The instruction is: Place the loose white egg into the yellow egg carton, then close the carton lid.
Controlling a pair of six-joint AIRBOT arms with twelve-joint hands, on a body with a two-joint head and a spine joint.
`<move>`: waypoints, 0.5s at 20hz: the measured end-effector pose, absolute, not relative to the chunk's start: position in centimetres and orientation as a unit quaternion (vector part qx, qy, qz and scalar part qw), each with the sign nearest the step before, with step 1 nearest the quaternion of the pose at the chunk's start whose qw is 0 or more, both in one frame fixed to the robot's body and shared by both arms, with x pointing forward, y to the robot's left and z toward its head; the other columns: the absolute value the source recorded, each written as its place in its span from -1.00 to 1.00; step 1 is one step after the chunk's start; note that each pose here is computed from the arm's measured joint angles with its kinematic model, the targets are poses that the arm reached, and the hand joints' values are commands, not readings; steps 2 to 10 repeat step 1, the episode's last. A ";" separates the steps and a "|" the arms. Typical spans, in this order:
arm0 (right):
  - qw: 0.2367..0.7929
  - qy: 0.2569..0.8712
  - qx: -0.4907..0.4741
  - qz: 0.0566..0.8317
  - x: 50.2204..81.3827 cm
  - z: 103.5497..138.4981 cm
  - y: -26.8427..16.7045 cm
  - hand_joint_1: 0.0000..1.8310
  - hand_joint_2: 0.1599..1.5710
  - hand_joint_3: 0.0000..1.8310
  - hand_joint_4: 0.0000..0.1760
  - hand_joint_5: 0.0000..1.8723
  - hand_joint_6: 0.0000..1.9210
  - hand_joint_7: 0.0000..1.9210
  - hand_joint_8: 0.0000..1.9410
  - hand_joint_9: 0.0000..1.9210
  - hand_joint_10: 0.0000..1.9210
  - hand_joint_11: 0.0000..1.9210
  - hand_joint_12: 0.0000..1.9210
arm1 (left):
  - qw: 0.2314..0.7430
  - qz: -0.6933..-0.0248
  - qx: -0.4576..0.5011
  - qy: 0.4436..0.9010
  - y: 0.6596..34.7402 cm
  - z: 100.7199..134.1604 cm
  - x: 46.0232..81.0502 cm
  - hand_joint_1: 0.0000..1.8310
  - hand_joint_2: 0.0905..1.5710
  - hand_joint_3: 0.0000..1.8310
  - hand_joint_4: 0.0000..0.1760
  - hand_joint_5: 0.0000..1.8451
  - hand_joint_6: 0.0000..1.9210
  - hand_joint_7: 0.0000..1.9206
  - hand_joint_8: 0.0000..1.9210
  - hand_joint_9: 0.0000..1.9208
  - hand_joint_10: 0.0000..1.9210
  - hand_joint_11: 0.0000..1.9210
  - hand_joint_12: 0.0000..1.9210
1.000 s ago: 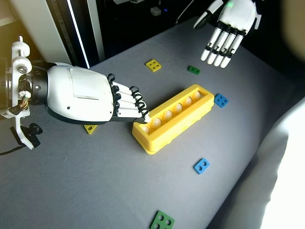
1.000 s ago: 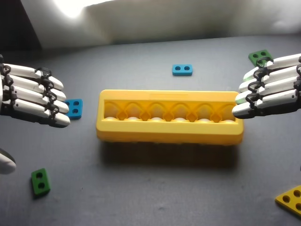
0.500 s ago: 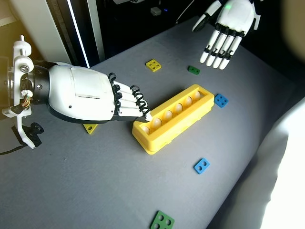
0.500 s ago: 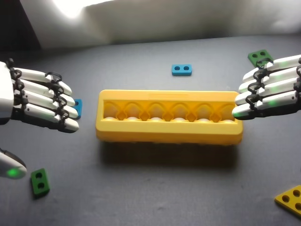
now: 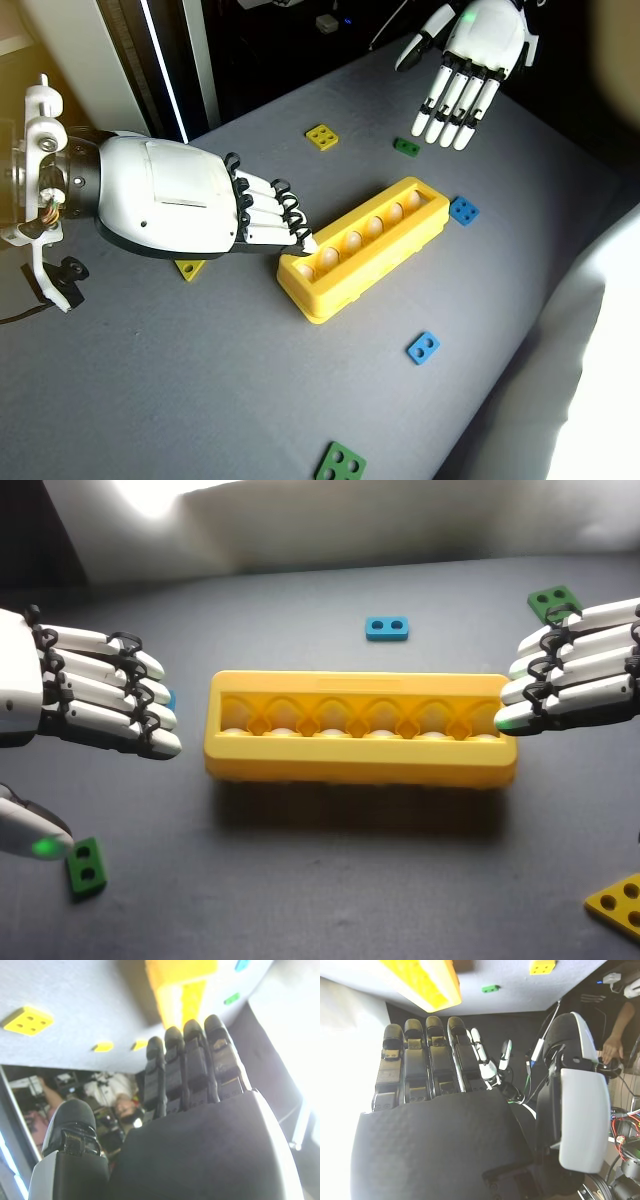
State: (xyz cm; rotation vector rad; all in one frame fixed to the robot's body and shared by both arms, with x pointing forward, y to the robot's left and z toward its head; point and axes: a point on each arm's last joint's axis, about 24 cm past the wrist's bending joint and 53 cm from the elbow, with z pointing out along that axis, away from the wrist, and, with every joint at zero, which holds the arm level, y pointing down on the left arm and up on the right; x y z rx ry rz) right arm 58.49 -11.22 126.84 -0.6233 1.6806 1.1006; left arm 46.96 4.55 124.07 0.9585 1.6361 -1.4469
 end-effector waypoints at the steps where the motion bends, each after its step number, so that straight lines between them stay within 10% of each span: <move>1: 0.496 0.693 -0.257 0.455 58.5 126.9 -11.2 -0.77 0.24 -1.00 -1.00 -0.78 -1.00 -0.81 -1.00 -0.84 -1.00 -1.00 -0.65 | 0.370 -0.565 0.372 0.637 4.5 124.1 47.0 -1.00 0.53 -1.00 -1.00 -0.72 -1.00 -0.72 -1.00 -0.80 -1.00 -1.00 -0.63; 10: 0.496 0.693 -0.257 0.455 58.5 126.9 -11.2 -0.77 0.24 -1.00 -1.00 -0.78 -1.00 -0.81 -1.00 -0.84 -1.00 -1.00 -0.65 | 0.370 -0.565 0.372 0.637 4.5 124.1 47.0 -1.00 0.53 -1.00 -1.00 -0.72 -1.00 -0.72 -1.00 -0.80 -1.00 -1.00 -0.63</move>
